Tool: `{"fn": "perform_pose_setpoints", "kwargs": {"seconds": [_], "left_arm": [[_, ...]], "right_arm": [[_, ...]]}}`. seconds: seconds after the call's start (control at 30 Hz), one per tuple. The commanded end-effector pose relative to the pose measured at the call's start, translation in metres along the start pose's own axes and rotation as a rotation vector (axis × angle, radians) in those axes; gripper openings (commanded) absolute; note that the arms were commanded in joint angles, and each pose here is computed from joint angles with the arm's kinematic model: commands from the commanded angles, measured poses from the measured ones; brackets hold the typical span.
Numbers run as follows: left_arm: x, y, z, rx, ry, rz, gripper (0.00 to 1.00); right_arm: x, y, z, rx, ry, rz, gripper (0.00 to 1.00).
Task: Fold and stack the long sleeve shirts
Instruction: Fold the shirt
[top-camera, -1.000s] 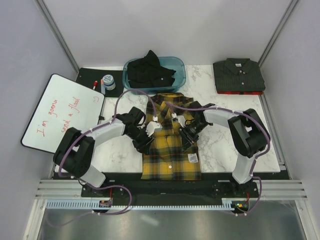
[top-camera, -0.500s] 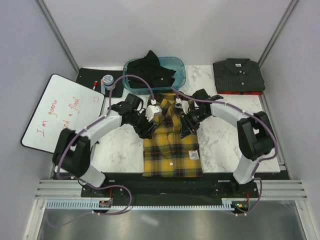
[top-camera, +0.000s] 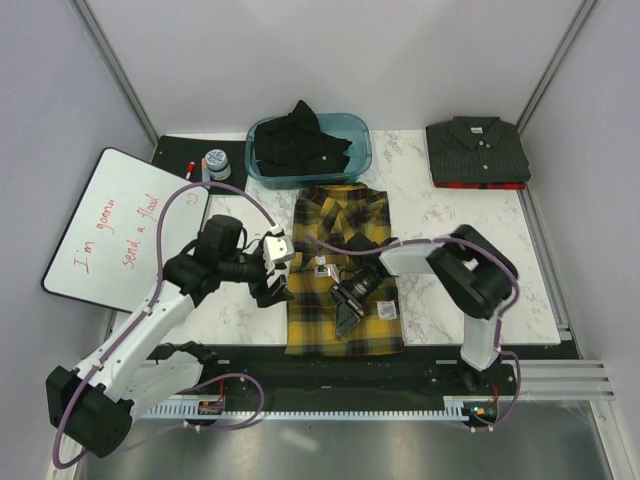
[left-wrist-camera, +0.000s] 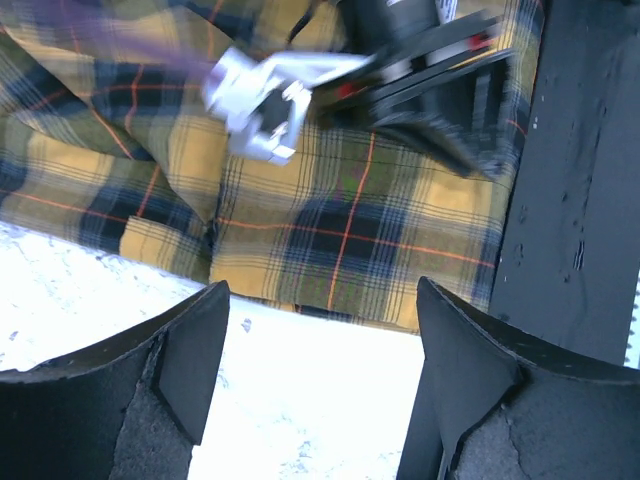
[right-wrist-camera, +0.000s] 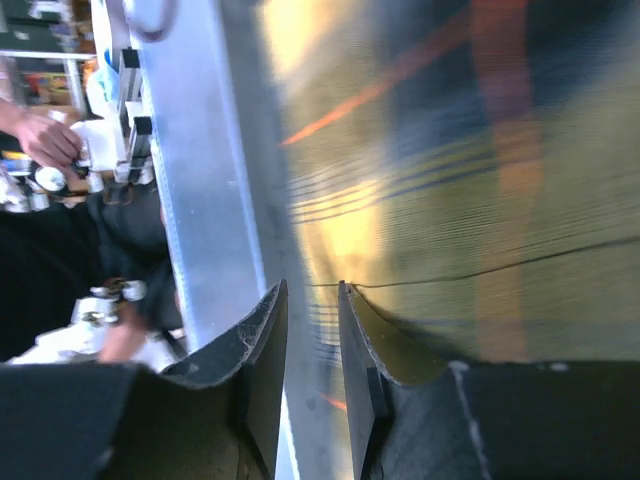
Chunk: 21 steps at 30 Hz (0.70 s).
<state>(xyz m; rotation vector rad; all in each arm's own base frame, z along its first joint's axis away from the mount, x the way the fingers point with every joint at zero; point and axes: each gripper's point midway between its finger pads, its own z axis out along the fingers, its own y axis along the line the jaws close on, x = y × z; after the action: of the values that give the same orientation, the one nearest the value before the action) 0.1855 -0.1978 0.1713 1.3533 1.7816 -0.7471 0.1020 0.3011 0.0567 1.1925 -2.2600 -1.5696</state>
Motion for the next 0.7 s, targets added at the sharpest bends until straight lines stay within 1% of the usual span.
{"fn": "perform_pose_setpoints", "kwargs": {"seconds": [0.0,0.03,0.07,0.13,0.17,0.2,0.23,0.27,0.3,0.33,0.37,0.4,0.43,0.47,0.5,0.53,0.6,0.63,0.67], "left_arm": [[0.009,-0.005,0.004,0.025,0.033,0.092,0.81],[0.014,-0.007,0.006,0.027,0.053,0.128,0.8],[0.014,-0.015,0.01,0.045,0.062,0.177,0.79],[0.029,-0.016,0.017,0.01,0.124,0.263,0.79],[0.031,-0.032,0.024,0.039,0.135,0.326,0.79],[0.033,-0.027,0.025,-0.018,0.152,0.372,0.78],[0.041,-0.029,0.033,-0.039,0.157,0.4,0.78],[0.04,-0.043,0.042,-0.02,0.15,0.468,0.78],[0.045,-0.038,0.046,-0.068,0.184,0.506,0.78],[0.047,-0.042,0.054,-0.077,0.175,0.548,0.78],[0.046,-0.057,0.062,-0.052,0.164,0.607,0.78],[0.053,-0.055,0.067,-0.083,0.202,0.636,0.78],[0.058,-0.06,0.072,-0.075,0.214,0.665,0.78],[0.052,-0.072,0.08,-0.062,0.182,0.709,0.78],[0.053,-0.074,0.083,-0.079,0.187,0.718,0.78],[0.055,-0.086,0.09,-0.055,0.194,0.744,0.78],[0.05,-0.094,0.098,-0.07,0.184,0.753,0.78],[0.053,-0.098,0.104,-0.062,0.199,0.763,0.77],[0.047,-0.106,0.109,-0.058,0.169,0.772,0.75]], "right_arm": [[-0.03,-0.047,0.0,0.027,-0.019,-0.004,0.34],[-0.031,-0.063,0.001,0.045,-0.018,0.028,0.33],[-0.045,-0.072,-0.005,0.071,-0.034,0.015,0.34],[-0.054,-0.087,-0.015,0.083,-0.061,0.017,0.33],[-0.065,-0.089,-0.021,0.089,-0.071,-0.012,0.33],[-0.061,-0.091,-0.023,0.085,-0.05,-0.017,0.33],[-0.061,-0.091,-0.023,0.079,-0.04,-0.023,0.33],[-0.062,-0.087,-0.025,0.073,-0.031,-0.02,0.33],[-0.062,-0.089,-0.025,0.069,-0.028,-0.026,0.33],[-0.06,-0.091,-0.025,0.072,-0.018,-0.047,0.33],[-0.059,-0.092,-0.026,0.074,-0.013,-0.05,0.33],[-0.057,-0.096,-0.027,0.072,-0.012,-0.042,0.33],[-0.055,-0.099,-0.027,0.072,-0.012,-0.037,0.33],[-0.053,-0.1,-0.028,0.065,-0.012,-0.025,0.33],[-0.051,-0.104,-0.029,0.06,-0.018,-0.01,0.33],[-0.049,-0.106,-0.03,0.059,-0.02,-0.005,0.32],[-0.048,-0.109,-0.032,0.058,-0.027,0.008,0.32],[-0.048,-0.11,-0.034,0.057,-0.033,0.011,0.32],[-0.048,-0.111,-0.034,0.056,-0.033,0.014,0.32]]}}
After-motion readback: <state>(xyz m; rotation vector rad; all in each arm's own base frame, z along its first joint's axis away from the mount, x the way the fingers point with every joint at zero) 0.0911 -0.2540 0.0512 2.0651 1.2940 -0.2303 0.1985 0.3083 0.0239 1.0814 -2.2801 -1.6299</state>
